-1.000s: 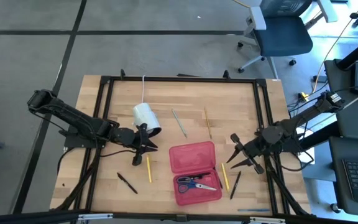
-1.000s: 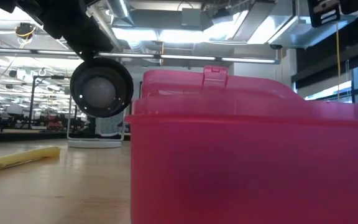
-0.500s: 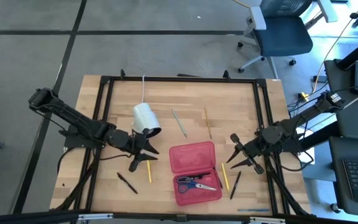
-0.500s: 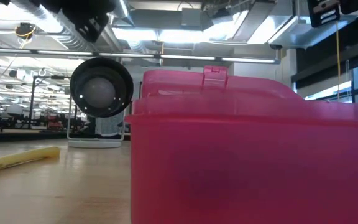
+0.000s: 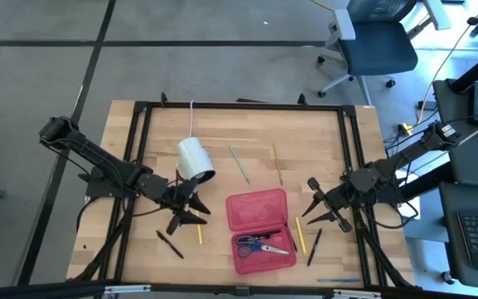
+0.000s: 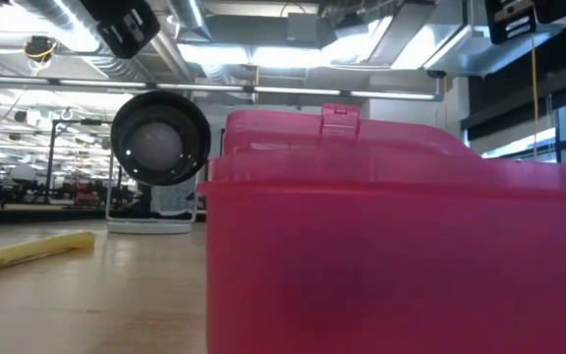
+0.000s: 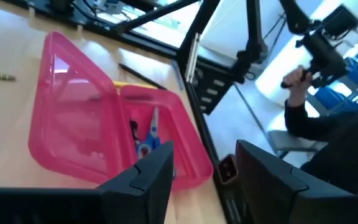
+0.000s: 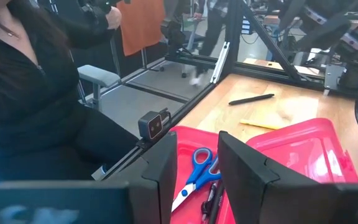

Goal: Pick & place school supplies into a supply box
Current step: Put the black pen into the pink supply box

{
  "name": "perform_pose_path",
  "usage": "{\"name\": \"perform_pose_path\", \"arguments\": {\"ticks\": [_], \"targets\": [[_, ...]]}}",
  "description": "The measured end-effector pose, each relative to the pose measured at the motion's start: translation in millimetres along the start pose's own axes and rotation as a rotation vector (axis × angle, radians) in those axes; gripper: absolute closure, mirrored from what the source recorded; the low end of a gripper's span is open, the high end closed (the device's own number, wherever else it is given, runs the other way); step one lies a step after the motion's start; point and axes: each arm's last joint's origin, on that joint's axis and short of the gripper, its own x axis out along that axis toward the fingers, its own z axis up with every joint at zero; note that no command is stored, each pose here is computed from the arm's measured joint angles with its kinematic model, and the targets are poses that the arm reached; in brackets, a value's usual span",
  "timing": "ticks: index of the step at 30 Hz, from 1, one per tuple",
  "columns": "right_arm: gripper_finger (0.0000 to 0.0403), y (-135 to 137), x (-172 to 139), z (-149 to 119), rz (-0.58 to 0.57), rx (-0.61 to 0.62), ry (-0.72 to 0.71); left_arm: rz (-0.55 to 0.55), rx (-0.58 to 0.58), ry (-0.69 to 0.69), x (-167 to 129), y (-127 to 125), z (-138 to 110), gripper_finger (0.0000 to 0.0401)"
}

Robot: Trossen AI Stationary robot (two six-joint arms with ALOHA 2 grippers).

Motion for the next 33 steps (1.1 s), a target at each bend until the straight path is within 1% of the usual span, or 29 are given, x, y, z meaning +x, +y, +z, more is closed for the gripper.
{"name": "perform_pose_path", "arguments": {"ticks": [6, 9, 12, 15, 17, 20, 24, 26, 33], "targets": [[0.0284, 0, 0, 0, 0.000, 0.000, 0.000, -0.003, -0.005, -0.034, 0, -1, 3, 0.0239], [0.0284, 0, 0, 0, -0.001, 0.000, 0.000, -0.045, 0.017, -0.009, 0, -4, 1, 0.0241], [0.0284, 0, 0, 0, -0.001, 0.000, 0.000, -0.099, 0.118, 0.021, -1, -13, -5, 0.0245], [0.0284, 0, 0, 0, -0.002, 0.000, 0.000, -0.116, 0.243, 0.026, -2, -22, -11, 0.0249], [0.0284, 0, 0, 0, -0.002, 0.000, 0.000, -0.100, 0.301, 0.035, 0, -26, -18, 0.0253], [0.0284, 0, 0, 0, -0.003, 0.000, 0.000, -0.074, 0.334, 0.055, 4, -32, -28, 0.0259], [0.0284, 0, 0, 0, -0.003, 0.000, -0.001, -0.068, 0.285, 0.124, 12, -38, -46, 0.0266], [0.0284, 0, 0, 0, -0.003, 0.000, -0.004, -0.049, 0.267, 0.198, 15, -39, -56, 0.0269], [0.0284, 0, 0, 1, -0.003, -0.001, -0.010, 0.134, 0.189, 0.535, 25, -45, -74, 0.0286]]}}
